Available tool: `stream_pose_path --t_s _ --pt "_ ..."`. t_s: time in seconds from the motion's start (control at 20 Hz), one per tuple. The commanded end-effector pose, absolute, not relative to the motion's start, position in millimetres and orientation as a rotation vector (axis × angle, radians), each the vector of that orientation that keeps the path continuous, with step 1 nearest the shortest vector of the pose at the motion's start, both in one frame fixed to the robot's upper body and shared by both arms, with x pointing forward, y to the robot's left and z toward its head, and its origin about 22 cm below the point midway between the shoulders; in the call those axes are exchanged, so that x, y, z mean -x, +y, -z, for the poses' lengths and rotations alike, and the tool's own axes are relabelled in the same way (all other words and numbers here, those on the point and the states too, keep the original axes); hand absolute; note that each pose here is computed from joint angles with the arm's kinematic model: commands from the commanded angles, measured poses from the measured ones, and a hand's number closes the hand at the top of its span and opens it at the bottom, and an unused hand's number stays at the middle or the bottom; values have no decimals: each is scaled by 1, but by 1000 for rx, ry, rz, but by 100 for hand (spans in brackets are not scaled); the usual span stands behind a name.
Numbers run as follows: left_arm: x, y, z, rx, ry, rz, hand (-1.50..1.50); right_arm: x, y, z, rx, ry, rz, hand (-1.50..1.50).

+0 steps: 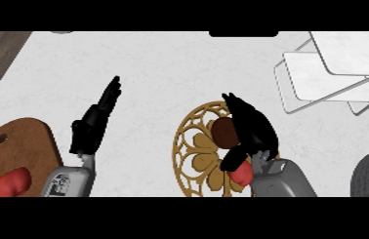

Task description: Pick the cupcake from the placemat and place it in the tiered shelf

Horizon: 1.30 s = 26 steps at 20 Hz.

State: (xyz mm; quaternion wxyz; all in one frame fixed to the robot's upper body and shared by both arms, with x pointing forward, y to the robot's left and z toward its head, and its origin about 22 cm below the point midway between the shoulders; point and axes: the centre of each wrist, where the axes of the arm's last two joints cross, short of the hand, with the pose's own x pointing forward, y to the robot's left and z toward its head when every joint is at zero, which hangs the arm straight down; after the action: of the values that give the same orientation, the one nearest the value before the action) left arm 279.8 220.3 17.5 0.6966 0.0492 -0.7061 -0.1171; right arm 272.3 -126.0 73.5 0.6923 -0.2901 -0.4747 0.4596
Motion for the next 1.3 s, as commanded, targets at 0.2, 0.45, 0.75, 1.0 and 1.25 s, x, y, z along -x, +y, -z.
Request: stream_pose_path --t_s 0.2,0.45,0.75,1.0,1.25 --pt "-301 221 -27 -121 -1563 245 0 -287 -120 -59 620 -1050 -1034 -150" --pt "-284 223 -8 -115 -1562 254 0 -278 -123 -51 597 -1051 -1049 -150" --pt "-277 236 -8 -119 -1581 253 0 -284 -129 -42 643 -1040 -1179 150" --pt "-275 208 -5 -112 -1579 243 0 -271 -113 -37 670 -1105 -1175 150" --pt "-268 225 -32 -116 -1581 262 0 -250 -126 -32 729 -1074 -1074 150"
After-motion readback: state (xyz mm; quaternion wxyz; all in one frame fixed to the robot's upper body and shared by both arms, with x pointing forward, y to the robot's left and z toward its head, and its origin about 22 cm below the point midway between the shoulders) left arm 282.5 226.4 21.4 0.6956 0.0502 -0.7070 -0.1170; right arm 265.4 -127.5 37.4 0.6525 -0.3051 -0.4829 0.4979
